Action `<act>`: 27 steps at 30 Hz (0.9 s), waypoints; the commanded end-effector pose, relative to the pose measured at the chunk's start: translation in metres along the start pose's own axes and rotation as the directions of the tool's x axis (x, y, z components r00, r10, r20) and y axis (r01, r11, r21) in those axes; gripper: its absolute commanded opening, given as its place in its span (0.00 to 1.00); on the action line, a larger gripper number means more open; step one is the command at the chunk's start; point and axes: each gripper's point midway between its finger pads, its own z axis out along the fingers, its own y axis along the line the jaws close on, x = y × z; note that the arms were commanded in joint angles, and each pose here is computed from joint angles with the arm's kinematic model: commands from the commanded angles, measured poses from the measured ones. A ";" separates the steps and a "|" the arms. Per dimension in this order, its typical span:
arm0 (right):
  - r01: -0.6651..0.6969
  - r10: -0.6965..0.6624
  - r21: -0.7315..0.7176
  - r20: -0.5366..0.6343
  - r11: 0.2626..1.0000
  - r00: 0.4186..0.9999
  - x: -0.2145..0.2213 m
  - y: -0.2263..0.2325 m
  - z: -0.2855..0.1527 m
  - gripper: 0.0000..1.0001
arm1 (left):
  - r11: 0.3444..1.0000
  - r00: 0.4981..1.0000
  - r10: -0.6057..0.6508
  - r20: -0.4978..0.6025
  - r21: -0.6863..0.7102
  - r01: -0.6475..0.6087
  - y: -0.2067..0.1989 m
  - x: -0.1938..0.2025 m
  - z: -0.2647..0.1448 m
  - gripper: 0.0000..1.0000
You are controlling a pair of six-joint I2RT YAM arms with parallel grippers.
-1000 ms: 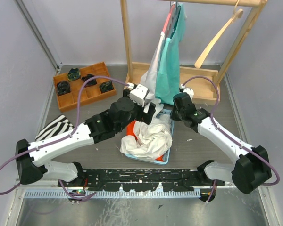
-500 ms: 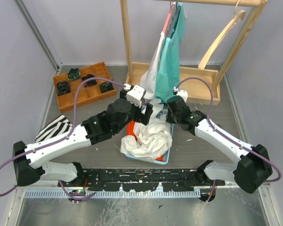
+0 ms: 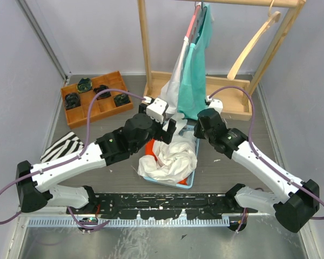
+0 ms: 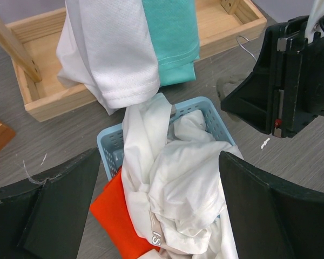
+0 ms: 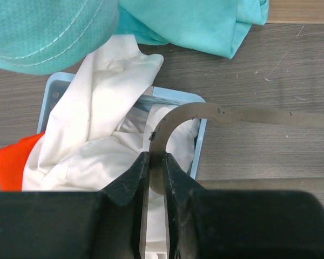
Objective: Remove the t-shirt from the hanger
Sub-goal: Pick up the hanger at the center of the board, then place the hanger on the clothesline.
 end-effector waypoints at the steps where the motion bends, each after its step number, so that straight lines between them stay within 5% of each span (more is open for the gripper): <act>1: -0.010 0.014 -0.061 0.059 0.998 0.998 -0.021 0.013 -0.018 0.12 | 1.000 1.000 -0.018 0.026 -0.005 0.018 0.001 -0.006 0.001 0.98; 27: 0.231 -0.238 -0.223 -0.004 0.947 0.971 0.063 0.085 -0.067 0.14 | 0.998 0.999 -0.002 0.040 -0.067 0.004 0.023 -0.016 -0.025 0.98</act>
